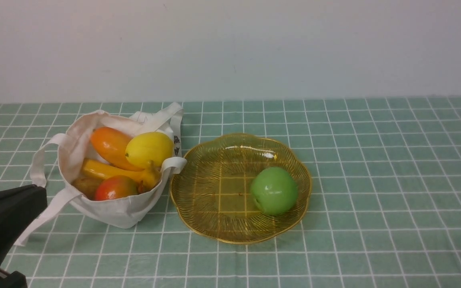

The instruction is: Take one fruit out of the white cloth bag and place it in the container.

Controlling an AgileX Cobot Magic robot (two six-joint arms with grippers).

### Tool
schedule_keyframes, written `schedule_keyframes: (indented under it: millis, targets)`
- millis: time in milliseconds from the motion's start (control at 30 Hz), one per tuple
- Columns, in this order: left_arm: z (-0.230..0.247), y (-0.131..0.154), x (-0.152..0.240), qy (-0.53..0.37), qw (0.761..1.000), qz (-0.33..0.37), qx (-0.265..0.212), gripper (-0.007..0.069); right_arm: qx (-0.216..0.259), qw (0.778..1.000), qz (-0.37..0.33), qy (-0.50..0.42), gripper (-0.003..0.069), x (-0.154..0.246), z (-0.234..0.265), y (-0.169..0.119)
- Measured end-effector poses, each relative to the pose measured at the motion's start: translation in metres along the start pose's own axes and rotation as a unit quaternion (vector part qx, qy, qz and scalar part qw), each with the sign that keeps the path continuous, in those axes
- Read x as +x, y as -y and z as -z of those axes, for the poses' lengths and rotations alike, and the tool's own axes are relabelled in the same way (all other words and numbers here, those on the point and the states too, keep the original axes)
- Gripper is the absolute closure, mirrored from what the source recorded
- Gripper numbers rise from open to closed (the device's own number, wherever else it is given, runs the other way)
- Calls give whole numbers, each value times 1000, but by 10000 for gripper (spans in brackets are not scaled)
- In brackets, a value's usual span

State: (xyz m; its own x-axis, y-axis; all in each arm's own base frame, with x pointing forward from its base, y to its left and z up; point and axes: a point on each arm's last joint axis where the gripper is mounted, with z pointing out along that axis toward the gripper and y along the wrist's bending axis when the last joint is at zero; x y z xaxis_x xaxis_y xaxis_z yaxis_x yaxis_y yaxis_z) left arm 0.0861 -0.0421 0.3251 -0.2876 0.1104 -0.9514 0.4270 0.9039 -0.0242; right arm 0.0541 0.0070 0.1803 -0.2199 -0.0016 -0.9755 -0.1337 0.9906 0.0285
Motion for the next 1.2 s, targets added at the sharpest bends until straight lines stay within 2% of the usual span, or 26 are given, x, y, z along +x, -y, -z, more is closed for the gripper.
schedule_keyframes:
  millis: [167,333,533,767,967,1200]
  targets:
    - [-3,0,9,-3,1000,0,0,633,0,1000,0,0,674,0,0,0]
    - [-2,-7,46,22,999,15,-24,633,0,1000,0,0,674,0,0,0]
    - [6,-17,102,51,992,50,-108,633,0,1000,0,0,674,0,0,0]
    - [0,-26,151,38,978,82,-186,633,0,1000,0,0,674,0,0,0]
    - [-1,-29,158,32,972,91,-216,633,0,1000,0,0,674,0,0,0]
    - [-1,-29,160,23,971,94,-219,633,0,1000,0,0,674,0,0,0]
